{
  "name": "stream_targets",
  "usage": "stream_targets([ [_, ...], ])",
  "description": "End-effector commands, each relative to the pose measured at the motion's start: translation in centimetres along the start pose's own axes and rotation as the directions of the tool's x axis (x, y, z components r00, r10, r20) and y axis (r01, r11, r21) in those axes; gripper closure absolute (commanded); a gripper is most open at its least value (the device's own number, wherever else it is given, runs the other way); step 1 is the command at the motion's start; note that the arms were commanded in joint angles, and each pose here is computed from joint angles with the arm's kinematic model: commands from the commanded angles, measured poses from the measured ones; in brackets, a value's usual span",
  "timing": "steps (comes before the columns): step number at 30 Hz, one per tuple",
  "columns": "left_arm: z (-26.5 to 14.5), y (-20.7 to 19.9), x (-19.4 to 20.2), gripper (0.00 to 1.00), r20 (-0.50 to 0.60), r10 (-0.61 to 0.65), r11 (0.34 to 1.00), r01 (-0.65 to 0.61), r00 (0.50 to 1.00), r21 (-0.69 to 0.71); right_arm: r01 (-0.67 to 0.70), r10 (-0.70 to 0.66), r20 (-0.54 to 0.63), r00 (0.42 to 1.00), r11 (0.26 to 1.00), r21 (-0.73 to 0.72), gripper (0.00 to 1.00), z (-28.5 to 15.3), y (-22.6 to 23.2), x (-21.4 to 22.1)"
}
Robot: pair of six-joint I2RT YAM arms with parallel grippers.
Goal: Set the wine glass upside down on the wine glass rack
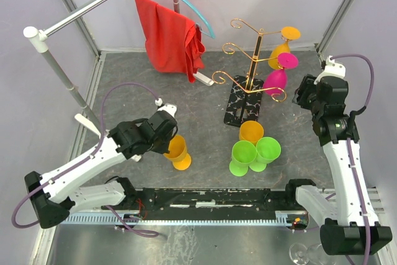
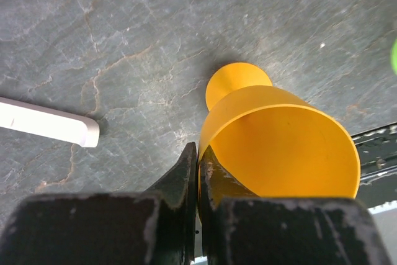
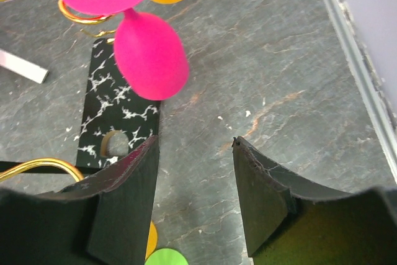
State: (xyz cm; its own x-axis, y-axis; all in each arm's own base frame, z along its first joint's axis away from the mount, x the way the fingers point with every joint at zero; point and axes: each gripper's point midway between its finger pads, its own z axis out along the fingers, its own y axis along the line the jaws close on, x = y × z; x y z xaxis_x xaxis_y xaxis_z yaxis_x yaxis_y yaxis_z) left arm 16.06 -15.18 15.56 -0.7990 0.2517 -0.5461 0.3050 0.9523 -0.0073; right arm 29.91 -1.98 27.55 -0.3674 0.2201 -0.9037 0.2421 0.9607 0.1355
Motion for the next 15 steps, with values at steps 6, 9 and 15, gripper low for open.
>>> stream_targets([
  [6, -5.9, -0.7, -8.1, 0.97, 0.277, -0.024, 0.997, 0.003, 0.961, 0.075, -0.034, 0.028, -0.034, 0.999, 0.979, -0.199, 0.41, -0.6, 4.3, -2.7],
  [9, -6.2, -0.6, -8.5, 0.97, 0.290, -0.018, 0.998, -0.002, 0.957, 0.067, -0.026, 0.019, -0.038, 0.999, 0.982, -0.188, 0.41, -0.7, 4.1, -2.6],
  [15, -8.2, -0.3, -10.0, 0.97, 0.370, -0.043, 0.996, 0.010, 0.928, 0.090, -0.044, 0.024, -0.086, 0.996, 0.969, -0.242, 0.41, -0.5, 5.1, -1.6],
])
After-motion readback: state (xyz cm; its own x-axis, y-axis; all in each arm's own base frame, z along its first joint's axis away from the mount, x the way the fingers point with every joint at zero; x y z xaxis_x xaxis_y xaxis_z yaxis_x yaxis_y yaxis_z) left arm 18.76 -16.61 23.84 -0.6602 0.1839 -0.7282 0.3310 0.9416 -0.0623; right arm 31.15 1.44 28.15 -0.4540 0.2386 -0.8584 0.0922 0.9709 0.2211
